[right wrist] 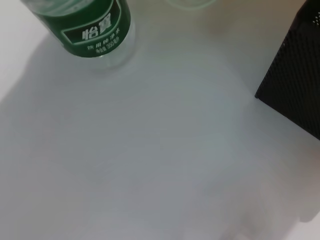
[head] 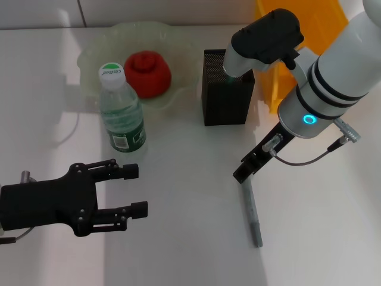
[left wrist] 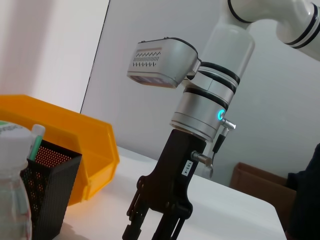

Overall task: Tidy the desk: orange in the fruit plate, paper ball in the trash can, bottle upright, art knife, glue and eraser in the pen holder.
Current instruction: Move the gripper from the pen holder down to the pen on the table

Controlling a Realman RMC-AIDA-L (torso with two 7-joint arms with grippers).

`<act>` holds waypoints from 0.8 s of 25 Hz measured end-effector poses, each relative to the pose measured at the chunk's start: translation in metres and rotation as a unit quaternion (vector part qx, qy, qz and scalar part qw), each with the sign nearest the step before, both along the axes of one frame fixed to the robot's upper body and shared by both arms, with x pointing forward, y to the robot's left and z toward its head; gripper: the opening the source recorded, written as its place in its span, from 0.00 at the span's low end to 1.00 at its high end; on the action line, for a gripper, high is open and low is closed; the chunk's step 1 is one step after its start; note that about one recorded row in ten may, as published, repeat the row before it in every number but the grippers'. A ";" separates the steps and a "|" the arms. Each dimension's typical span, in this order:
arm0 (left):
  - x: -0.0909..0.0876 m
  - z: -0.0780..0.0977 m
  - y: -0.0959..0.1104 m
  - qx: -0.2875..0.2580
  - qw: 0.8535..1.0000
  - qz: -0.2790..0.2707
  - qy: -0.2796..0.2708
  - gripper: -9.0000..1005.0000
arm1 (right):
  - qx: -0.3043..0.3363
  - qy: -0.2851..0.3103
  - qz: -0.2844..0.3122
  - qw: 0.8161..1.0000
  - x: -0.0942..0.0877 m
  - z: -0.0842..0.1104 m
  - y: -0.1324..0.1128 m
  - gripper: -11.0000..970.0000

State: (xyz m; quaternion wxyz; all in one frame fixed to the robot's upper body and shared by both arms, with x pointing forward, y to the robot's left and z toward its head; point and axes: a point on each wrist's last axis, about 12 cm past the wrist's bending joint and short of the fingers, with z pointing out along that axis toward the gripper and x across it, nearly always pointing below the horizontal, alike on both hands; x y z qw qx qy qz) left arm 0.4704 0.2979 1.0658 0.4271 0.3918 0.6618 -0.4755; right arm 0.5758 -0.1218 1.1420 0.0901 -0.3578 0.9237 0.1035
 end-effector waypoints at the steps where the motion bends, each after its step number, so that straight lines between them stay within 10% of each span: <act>1: 0.000 0.000 0.000 0.000 1.000 0.000 0.000 0.78 | 0.000 -0.001 0.000 1.000 0.000 -0.001 0.000 0.59; 20: -0.001 -0.001 -0.001 -0.002 1.000 0.001 0.001 0.78 | -0.014 -0.008 0.008 1.000 0.001 -0.013 0.007 0.50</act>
